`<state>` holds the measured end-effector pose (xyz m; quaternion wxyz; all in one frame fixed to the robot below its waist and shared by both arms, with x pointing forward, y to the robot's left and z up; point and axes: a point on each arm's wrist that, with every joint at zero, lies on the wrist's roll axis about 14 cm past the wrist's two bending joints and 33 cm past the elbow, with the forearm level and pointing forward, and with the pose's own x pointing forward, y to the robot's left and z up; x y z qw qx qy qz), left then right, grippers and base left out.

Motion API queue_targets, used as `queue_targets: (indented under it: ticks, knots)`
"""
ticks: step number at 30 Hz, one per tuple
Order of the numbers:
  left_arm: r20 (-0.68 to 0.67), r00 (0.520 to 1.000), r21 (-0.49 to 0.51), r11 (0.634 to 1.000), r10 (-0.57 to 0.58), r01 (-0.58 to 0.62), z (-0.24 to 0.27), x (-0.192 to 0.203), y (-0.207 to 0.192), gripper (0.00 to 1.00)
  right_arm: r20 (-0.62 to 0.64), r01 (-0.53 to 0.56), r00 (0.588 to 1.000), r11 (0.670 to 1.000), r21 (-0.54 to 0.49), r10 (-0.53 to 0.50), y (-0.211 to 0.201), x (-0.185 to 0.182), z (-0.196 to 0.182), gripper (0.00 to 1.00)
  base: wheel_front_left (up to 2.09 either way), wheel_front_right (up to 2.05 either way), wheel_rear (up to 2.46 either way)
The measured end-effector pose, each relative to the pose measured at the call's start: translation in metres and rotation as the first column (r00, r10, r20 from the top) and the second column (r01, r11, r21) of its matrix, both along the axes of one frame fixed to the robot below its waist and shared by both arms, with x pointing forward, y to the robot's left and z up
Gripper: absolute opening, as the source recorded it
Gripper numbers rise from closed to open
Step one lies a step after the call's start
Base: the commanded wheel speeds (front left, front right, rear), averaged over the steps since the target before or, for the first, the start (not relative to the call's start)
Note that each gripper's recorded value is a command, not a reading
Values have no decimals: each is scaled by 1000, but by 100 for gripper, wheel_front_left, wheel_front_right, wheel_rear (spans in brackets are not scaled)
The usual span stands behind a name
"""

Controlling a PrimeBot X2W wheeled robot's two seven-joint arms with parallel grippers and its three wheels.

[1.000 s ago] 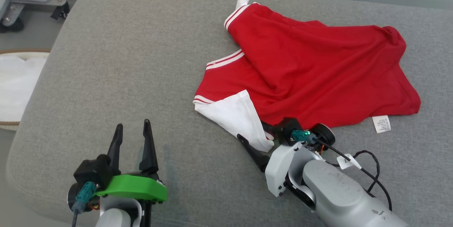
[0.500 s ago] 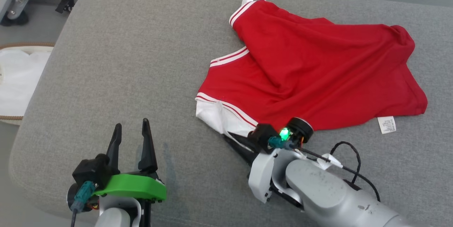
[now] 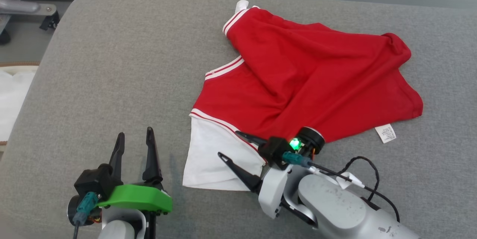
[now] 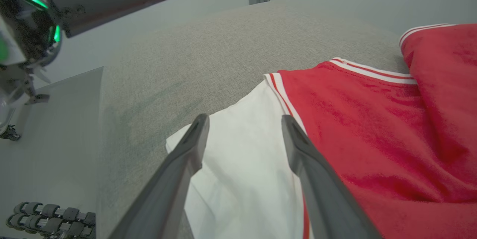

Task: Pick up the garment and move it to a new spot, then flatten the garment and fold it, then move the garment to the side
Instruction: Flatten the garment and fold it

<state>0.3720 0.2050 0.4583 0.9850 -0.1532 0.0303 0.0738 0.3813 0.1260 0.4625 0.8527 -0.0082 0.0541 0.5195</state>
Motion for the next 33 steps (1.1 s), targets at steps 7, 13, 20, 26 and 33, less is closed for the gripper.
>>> queue_targets:
  ticks: [7, 13, 20, 26, 33]
  knots:
    - [15, 998, 10, 998, -55, 55, 4, 6, -14, 100, 12, 270, 962, 960, 74, -272, -61, 41, 18, 100, 0, 0, 0]
    - [38, 994, 10, 995, -101, 100, 10, 5, -27, 100, 15, 514, 854, 849, 124, -520, -138, 59, 29, 100, 0, 0, 0]
    - [54, 988, 2, 989, -148, 148, 15, -2, -43, 100, 15, 676, 726, 718, 164, -687, -207, 46, 38, 100, 0, 0, 0]
    - [60, 984, -7, 985, -169, 170, 16, -12, -52, 100, 3, 751, 645, 634, 184, -764, -245, 27, 40, 100, 0, 0, 0]
    - [68, 980, -20, 982, -188, 189, 18, -19, -59, 100, -5, 796, 584, 572, 197, -812, -271, 13, 42, 100, 0, 0, 0]
